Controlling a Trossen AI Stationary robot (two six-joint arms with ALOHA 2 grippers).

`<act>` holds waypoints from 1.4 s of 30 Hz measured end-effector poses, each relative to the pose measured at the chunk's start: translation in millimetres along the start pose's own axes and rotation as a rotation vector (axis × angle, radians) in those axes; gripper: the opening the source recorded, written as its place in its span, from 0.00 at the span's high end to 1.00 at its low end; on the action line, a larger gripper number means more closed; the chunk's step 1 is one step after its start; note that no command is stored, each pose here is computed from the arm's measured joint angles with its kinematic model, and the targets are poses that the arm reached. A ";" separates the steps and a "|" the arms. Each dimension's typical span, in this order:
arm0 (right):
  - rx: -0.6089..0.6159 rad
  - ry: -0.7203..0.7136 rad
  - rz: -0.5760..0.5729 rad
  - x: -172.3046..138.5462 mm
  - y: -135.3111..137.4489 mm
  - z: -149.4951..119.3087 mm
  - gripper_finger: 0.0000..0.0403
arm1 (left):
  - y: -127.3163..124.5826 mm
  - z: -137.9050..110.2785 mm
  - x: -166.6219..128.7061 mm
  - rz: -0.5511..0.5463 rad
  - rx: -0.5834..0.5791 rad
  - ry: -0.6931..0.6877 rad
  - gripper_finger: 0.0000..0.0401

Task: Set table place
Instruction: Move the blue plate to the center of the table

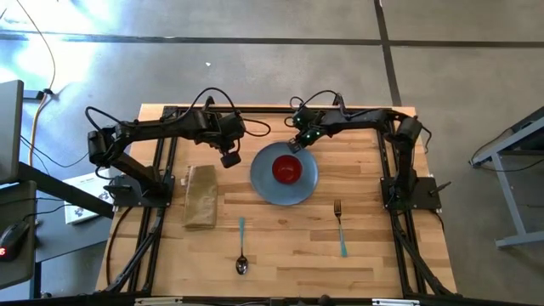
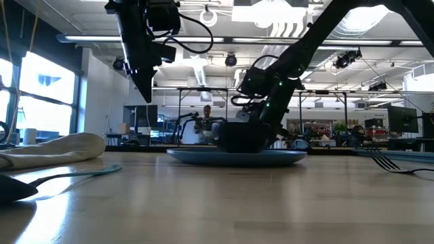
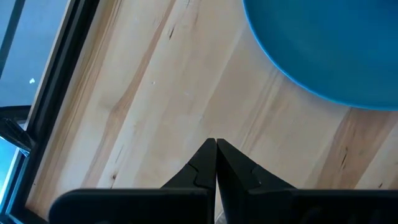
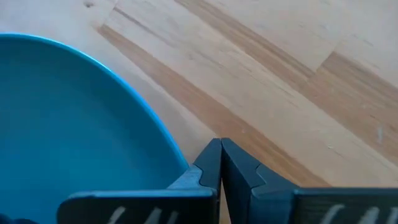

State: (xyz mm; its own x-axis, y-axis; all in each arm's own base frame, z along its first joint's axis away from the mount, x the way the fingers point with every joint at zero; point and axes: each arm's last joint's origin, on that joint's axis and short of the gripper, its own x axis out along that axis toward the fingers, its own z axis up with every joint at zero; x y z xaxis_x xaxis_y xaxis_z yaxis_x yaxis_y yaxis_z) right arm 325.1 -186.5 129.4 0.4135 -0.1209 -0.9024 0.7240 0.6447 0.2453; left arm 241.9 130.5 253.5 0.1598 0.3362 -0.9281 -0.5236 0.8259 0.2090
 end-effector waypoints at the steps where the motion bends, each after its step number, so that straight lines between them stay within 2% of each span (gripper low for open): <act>1: -0.008 0.004 -0.003 0.3 2.7 -1.6 1.00 | 0.0 0.0 0.0 0.000 0.000 0.000 1.00; 13: -0.109 0.084 0.034 3.4 48.9 -29.5 1.00 | -0.3 -0.3 0.1 -0.010 0.001 0.004 1.00; 20: -0.134 0.106 0.041 2.6 57.6 -36.5 1.00 | -0.3 -1.0 0.1 -0.011 0.003 0.011 1.00; 25: -0.121 0.115 0.052 -17.4 52.7 -35.2 1.00 | -0.3 -2.7 0.6 -0.008 0.024 0.031 1.00; 28: -0.119 0.018 0.063 -42.6 55.9 -25.2 1.00 | -0.9 -3.9 3.7 -0.003 0.023 0.028 1.00; 31: -0.120 -0.018 0.049 -54.7 56.5 -23.9 1.00 | -3.4 -9.9 15.3 -0.006 0.024 0.032 1.00; 35: -0.136 -0.059 0.081 -72.1 67.3 -26.2 1.00 | -10.2 -23.1 39.8 -0.055 -0.004 0.022 1.00; 42: -0.174 -0.081 0.108 -83.3 82.6 -34.3 1.00 | -17.5 -35.5 65.2 -0.225 -0.059 -0.043 1.00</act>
State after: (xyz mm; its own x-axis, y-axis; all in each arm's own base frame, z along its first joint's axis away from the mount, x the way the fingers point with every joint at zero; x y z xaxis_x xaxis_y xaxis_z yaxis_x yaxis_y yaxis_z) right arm 331.5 -97.2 212.7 0.5320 -0.0997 -0.8409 0.5692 0.7773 0.2680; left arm 231.7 122.0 178.4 0.3130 0.1664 -0.9351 -0.5187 0.8547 -0.0215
